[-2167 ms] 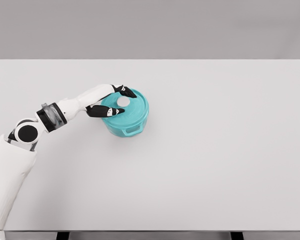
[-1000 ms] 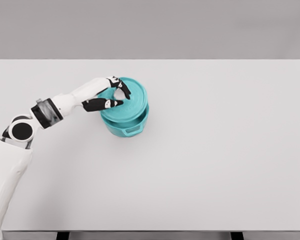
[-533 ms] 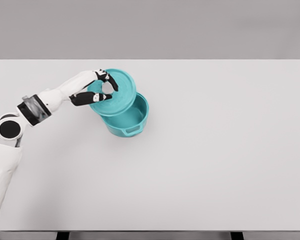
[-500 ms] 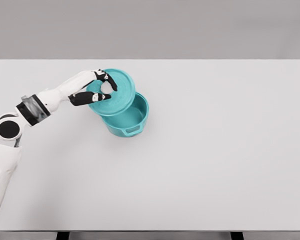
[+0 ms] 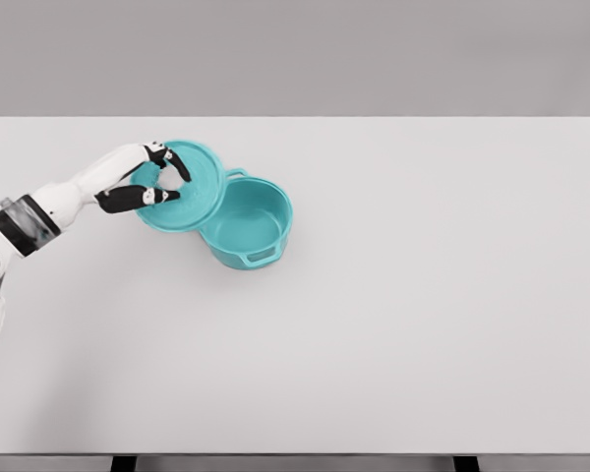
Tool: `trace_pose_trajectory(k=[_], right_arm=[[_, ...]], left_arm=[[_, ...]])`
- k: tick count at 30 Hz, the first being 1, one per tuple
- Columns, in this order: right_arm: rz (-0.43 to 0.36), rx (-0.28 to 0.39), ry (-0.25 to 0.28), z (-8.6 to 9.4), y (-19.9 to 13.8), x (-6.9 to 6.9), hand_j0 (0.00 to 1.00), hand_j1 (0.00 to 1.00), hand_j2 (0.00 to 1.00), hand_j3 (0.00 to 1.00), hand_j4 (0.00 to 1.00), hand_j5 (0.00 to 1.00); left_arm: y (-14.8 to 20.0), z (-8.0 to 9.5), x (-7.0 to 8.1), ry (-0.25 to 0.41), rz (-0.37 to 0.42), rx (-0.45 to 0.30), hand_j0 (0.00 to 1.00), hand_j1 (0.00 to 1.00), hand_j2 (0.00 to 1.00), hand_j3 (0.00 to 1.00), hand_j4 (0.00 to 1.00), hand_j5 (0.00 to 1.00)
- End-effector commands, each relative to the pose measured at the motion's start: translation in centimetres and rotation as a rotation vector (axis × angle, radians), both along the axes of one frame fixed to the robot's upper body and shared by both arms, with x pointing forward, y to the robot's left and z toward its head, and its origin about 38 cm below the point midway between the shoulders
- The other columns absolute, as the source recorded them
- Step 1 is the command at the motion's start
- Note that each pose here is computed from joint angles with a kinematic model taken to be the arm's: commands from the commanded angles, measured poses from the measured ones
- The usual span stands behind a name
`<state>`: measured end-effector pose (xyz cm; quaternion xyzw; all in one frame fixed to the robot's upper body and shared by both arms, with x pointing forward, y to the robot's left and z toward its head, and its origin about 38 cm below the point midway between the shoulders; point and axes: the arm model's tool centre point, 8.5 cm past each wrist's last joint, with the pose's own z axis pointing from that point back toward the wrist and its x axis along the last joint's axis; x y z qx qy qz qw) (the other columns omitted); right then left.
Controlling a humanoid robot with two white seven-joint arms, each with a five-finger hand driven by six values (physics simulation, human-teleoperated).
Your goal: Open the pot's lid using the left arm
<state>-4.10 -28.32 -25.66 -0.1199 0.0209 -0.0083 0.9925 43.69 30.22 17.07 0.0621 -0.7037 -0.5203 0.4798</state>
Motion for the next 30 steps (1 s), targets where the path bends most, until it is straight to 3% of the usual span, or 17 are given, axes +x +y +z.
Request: trace_pose_trajectory(k=[1,15,30], right_arm=[[0.0,0.0,0.0,0.0,0.0,0.0,1.0,1.0,1.0,1.0,1.0,1.0],[0.0,-0.001,0.0,0.0,0.0,0.0,1.0,1.0,1.0,1.0,1.0,1.0],[0.0,0.0,0.0,0.0,0.0,0.0,1.0,1.0,1.0,1.0,1.0,1.0]], left_arm=[[1.3,0.7,0.0,-0.012,0.027,-0.003,0.43,0.43,0.43,0.43,0.43,0.43],[4.5,0.5,-0.8,0.003,0.084,0.033,0.43,0.43,0.43,0.43,0.43,0.43],[8.5,-2.8,-0.9,0.119,0.182,0.043,0.46,0.46,0.46,0.46,0.46,0.46]])
